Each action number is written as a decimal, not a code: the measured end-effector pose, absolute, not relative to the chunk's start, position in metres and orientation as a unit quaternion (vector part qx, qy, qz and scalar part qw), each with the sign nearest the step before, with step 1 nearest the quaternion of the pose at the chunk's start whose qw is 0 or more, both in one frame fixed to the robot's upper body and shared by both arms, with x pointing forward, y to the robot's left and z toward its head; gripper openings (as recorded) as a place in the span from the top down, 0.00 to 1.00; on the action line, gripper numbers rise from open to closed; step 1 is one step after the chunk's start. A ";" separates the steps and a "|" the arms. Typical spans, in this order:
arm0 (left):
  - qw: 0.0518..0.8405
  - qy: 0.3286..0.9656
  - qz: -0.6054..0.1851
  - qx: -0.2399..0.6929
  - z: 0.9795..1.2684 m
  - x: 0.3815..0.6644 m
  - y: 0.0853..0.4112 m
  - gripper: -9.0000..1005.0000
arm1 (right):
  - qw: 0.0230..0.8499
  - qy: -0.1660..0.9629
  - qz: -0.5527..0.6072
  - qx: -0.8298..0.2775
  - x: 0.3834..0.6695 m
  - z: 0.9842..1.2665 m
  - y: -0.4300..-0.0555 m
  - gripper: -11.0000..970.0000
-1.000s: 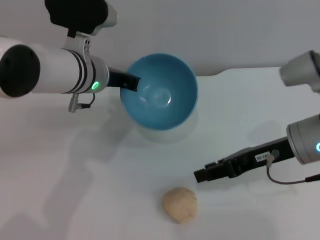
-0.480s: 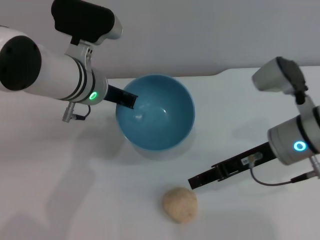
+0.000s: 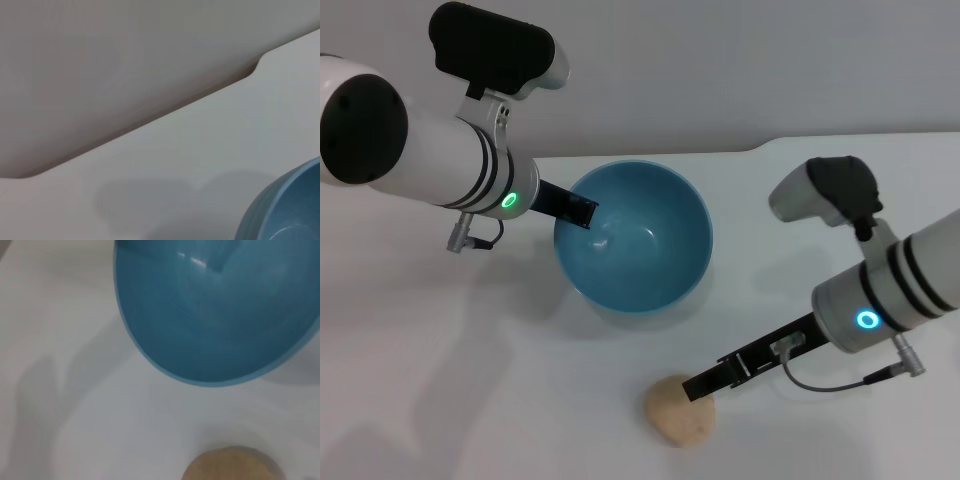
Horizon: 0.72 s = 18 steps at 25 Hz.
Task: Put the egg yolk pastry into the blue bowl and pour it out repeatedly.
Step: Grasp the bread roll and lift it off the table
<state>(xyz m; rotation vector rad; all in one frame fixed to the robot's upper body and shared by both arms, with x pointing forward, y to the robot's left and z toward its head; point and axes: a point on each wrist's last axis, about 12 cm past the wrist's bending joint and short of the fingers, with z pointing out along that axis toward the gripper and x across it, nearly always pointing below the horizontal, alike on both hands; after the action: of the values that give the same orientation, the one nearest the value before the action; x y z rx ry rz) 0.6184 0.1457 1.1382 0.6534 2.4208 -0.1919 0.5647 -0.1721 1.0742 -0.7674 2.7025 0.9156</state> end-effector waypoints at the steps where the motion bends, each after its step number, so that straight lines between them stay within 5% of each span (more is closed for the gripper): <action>1: 0.308 0.916 -0.073 0.247 1.138 0.618 0.145 0.98 | 0.095 0.911 0.305 -0.261 0.565 1.072 -0.170 0.64; 18: 0.311 0.915 -0.076 0.247 1.139 0.619 0.142 0.98 | 0.087 0.914 0.290 -0.271 0.556 1.052 -0.146 0.67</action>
<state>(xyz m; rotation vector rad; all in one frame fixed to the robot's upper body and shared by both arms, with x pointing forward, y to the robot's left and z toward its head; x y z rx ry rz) 0.6188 0.1424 1.1394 0.6529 2.4144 -0.1999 0.5556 -0.1461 1.0521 -0.8060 2.7215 0.8632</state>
